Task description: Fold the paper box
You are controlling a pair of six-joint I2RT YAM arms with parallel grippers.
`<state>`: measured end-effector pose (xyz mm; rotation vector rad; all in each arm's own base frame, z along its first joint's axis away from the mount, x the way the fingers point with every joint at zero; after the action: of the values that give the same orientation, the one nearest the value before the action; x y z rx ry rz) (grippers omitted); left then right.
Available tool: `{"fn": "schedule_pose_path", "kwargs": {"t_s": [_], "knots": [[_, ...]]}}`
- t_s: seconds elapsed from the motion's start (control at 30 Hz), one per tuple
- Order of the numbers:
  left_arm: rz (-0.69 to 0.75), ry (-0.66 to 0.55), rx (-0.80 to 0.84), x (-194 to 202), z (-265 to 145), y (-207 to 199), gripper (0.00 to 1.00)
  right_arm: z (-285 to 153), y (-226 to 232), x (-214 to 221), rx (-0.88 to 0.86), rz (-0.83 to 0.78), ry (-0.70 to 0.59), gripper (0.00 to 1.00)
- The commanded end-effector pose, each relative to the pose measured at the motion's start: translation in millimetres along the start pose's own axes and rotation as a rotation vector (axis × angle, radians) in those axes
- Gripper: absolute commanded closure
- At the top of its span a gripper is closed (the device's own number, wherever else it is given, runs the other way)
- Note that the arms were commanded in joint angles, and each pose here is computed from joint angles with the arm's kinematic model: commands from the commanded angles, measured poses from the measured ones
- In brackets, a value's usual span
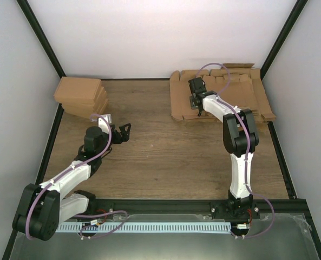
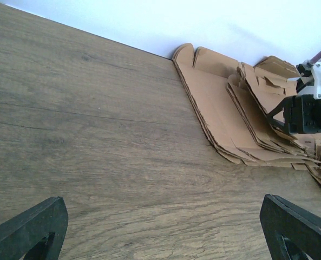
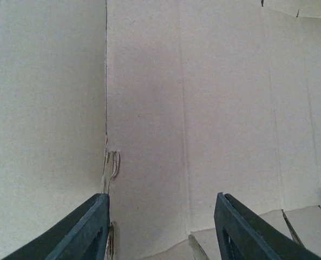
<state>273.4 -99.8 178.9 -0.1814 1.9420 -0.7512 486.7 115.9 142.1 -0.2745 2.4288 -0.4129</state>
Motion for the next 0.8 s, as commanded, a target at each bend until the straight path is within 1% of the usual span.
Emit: {"fn": "schedule_pose_path", "kwargs": {"t_s": [0.0,0.03,0.13,0.37,0.77], "knots": [[0.012,-0.019,0.011,-3.8,-2.0,-3.9,0.0,-14.9,-8.0,-10.3,0.034,0.028,-0.043,0.4],[0.012,-0.021,0.011,-4.4,-2.1,-4.0,0.0,-15.2,-7.7,-10.4,0.032,0.027,-0.044,0.36],[0.011,-0.019,0.009,-4.1,-1.4,-3.8,0.0,-15.0,-7.6,-10.8,0.032,0.026,-0.043,0.32],[0.012,-0.016,0.007,-4.2,-0.8,-3.8,0.0,-11.8,-7.0,-8.4,0.044,0.018,-0.025,0.31],[0.01,-0.012,0.009,-3.2,-0.4,-3.7,0.0,-5.4,-4.1,0.7,0.053,-0.011,0.007,0.34]]}}
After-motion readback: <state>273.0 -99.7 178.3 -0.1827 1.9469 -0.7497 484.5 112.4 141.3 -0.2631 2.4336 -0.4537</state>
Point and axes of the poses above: each gripper's point midway between its finger pads, its own z axis out along the fingers, its own y axis along the line the jaws close on, x = y × z, the point moved 7 cm from there along -z, back along the fingers, and after that the axes turned 7 degrees about -z, right-handed, at the moved point
